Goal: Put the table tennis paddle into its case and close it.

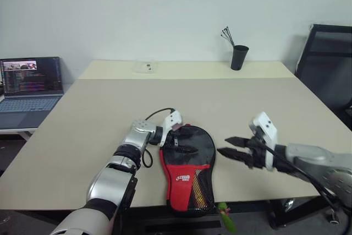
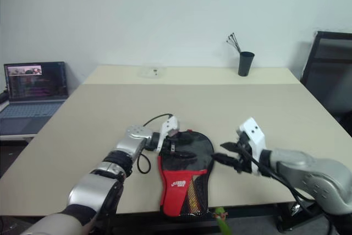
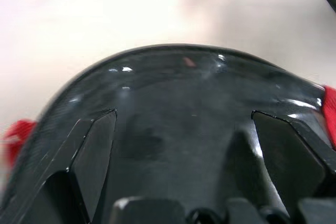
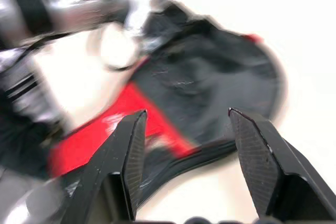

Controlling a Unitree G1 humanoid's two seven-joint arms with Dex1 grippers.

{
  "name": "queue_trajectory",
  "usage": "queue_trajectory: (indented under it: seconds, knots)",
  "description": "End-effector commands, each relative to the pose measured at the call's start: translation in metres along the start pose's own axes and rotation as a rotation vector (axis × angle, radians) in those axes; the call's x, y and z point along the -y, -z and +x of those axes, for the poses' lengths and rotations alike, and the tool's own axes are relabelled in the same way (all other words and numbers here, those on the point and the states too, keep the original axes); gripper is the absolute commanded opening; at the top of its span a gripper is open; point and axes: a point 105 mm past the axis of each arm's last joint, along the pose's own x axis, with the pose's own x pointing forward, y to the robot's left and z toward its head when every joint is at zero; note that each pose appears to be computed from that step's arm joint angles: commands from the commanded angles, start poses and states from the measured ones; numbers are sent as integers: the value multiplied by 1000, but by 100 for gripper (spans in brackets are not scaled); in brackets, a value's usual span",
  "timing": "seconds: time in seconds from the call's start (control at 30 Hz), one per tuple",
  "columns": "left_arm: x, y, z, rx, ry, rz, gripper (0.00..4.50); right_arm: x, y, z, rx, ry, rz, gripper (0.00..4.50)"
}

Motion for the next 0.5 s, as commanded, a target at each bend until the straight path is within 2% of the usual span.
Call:
queue_trajectory:
  seconds: [0.03,0.23,0.5]
  knots:
    - [-11,-30,-26,122,-62,-4,450,19,-12,12,38,41,-41,273]
    - [-10,-15,-78,105,-195,-50,450,45,-28,53,84,52,-45,273]
    - [10,-12,-96,128,-282,-92,450,49,-12,101,76,33,24,273]
